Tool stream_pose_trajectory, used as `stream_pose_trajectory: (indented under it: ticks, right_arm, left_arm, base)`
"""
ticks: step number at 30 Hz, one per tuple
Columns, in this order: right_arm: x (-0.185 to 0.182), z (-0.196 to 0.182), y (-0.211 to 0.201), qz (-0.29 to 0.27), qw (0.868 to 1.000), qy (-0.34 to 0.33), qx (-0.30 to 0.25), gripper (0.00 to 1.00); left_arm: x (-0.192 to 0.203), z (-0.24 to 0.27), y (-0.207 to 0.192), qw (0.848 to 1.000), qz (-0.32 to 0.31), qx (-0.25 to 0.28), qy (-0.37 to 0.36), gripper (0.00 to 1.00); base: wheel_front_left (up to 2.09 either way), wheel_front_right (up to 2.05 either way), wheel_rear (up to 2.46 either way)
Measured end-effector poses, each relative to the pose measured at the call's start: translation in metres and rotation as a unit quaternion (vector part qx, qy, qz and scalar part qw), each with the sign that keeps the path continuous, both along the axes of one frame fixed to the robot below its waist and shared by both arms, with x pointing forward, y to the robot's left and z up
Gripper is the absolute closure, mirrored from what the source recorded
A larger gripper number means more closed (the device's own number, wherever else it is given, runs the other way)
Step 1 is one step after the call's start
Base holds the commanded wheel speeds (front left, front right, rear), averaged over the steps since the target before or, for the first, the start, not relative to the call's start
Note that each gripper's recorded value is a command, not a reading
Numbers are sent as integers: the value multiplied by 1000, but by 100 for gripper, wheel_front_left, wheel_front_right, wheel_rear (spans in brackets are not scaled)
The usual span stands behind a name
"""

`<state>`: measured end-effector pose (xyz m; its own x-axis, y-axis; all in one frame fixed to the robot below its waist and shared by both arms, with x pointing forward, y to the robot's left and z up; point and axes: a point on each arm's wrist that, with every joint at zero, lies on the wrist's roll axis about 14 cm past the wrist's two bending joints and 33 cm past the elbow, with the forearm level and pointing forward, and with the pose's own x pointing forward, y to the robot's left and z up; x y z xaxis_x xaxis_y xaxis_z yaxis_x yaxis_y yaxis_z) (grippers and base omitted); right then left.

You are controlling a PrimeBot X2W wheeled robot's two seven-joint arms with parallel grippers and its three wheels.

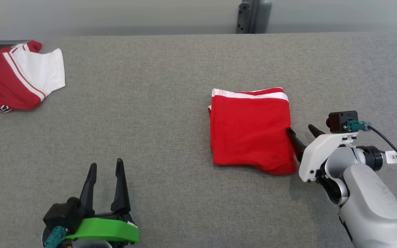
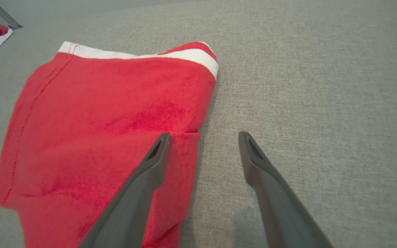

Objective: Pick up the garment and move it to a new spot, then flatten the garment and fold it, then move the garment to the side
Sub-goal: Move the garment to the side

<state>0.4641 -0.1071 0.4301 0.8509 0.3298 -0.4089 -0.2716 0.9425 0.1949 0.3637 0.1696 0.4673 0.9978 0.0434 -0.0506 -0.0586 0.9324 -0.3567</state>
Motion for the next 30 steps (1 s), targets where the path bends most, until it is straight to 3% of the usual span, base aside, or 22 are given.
stream_pose_trajectory:
  ticks: [6,7,8,12,23,30]
  right_arm:
    - [6,-27,22,32,998,52,4,0]
    - [8,-30,24,37,998,56,5,37]
    - [8,-32,26,40,997,61,6,54]
    - [11,-40,33,48,996,80,14,97]
    - [31,-21,-2,13,1000,25,11,100]
    - [37,-7,-56,-40,999,-10,-10,100]
  left_arm:
    - [-2,-7,15,1000,26,2,13,0]
    - [-3,-8,17,999,29,2,16,0]
    - [-3,-10,18,999,32,3,18,0]
    - [-2,-13,22,999,37,4,23,0]
    - [22,-15,2,1000,-5,17,17,0]
    - [47,-18,-37,997,-74,29,5,0]
  base:
    - [0,0,0]
    - [0,0,0]
    - [0,0,0]
    - [0,0,0]
    - [0,0,0]
    - [0,0,0]
